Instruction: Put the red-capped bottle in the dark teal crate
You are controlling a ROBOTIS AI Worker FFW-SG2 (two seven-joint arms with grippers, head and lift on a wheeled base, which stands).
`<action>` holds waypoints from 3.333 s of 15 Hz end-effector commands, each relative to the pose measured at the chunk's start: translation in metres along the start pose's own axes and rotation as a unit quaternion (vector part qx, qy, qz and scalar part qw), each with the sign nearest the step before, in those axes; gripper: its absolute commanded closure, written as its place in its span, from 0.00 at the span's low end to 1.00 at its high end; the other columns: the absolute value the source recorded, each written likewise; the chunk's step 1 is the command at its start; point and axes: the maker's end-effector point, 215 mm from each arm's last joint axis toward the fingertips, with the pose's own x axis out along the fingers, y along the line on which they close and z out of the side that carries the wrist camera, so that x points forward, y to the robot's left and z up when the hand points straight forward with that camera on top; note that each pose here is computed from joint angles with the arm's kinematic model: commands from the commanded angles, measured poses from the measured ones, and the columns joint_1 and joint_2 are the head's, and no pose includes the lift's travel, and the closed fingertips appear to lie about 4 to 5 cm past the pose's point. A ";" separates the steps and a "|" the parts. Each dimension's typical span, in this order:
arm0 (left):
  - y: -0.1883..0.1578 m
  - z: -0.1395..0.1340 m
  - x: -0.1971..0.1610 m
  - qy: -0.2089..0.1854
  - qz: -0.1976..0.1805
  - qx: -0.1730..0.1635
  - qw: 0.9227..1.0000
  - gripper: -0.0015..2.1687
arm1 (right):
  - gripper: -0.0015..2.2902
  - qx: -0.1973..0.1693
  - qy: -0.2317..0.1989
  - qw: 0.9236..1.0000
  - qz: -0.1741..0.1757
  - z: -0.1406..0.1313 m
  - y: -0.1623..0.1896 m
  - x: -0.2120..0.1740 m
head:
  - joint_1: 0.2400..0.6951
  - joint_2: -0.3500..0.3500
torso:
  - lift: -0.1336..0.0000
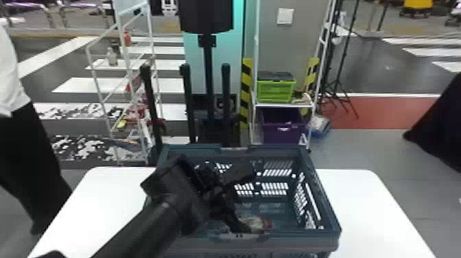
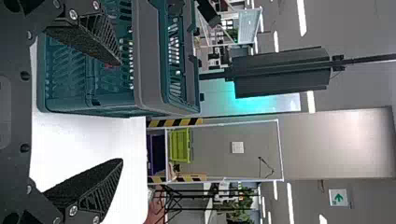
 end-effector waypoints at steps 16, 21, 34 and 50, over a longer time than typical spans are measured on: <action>0.064 -0.019 -0.256 -0.237 0.281 -0.253 0.895 0.01 | 0.07 -0.002 -0.007 1.000 0.002 0.009 0.000 0.002 | 0.57 0.50 | 1.00; 0.003 -0.106 -0.346 -0.249 0.458 -0.297 0.800 0.01 | 0.07 -0.005 0.004 1.000 0.011 0.004 0.003 0.006 | 0.57 0.50 | 1.00; -0.178 -0.153 -0.260 -0.240 0.526 -0.367 0.729 0.02 | 0.07 0.002 -0.003 1.000 0.028 0.008 0.015 0.011 | 0.57 0.50 | 1.00; -0.196 -0.150 -0.259 -0.267 0.533 -0.365 0.715 0.02 | 0.07 0.000 -0.002 0.999 0.035 0.007 0.016 0.008 | 0.57 0.50 | 1.00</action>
